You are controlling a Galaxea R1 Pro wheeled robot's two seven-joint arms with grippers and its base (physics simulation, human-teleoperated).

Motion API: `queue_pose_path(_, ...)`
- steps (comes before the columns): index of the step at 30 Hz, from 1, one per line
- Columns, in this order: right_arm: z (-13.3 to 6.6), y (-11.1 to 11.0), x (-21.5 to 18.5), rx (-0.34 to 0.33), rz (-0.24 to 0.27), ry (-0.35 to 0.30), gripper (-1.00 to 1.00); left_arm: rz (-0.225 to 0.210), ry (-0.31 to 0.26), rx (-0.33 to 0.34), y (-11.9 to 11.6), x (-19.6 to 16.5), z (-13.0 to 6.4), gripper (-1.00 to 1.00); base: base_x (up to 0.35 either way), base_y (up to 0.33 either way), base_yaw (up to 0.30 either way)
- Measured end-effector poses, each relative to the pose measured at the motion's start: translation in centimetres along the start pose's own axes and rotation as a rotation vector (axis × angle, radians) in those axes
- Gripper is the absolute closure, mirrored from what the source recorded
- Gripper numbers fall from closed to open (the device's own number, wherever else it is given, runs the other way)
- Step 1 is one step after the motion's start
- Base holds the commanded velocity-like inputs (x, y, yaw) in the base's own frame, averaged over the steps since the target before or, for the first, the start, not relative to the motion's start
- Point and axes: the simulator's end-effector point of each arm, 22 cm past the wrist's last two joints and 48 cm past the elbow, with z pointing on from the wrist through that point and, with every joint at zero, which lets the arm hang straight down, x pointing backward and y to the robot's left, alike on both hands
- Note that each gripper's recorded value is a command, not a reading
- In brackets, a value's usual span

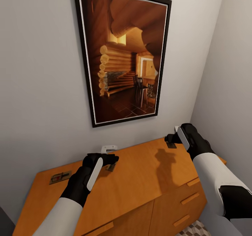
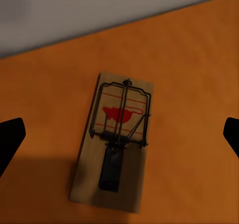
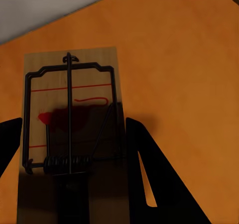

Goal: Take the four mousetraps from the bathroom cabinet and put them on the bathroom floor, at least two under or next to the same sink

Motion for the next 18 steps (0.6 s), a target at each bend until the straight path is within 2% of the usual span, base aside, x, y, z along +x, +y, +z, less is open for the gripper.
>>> queue_pose_path(18, 1.2, -0.1, 0.9, 0.001, 0.0, 0.003, 1.0, 0.001, 0.006, 0.0, 0.3, 1.1, 1.1, -1.0, 0.0, 0.0, 0.0)
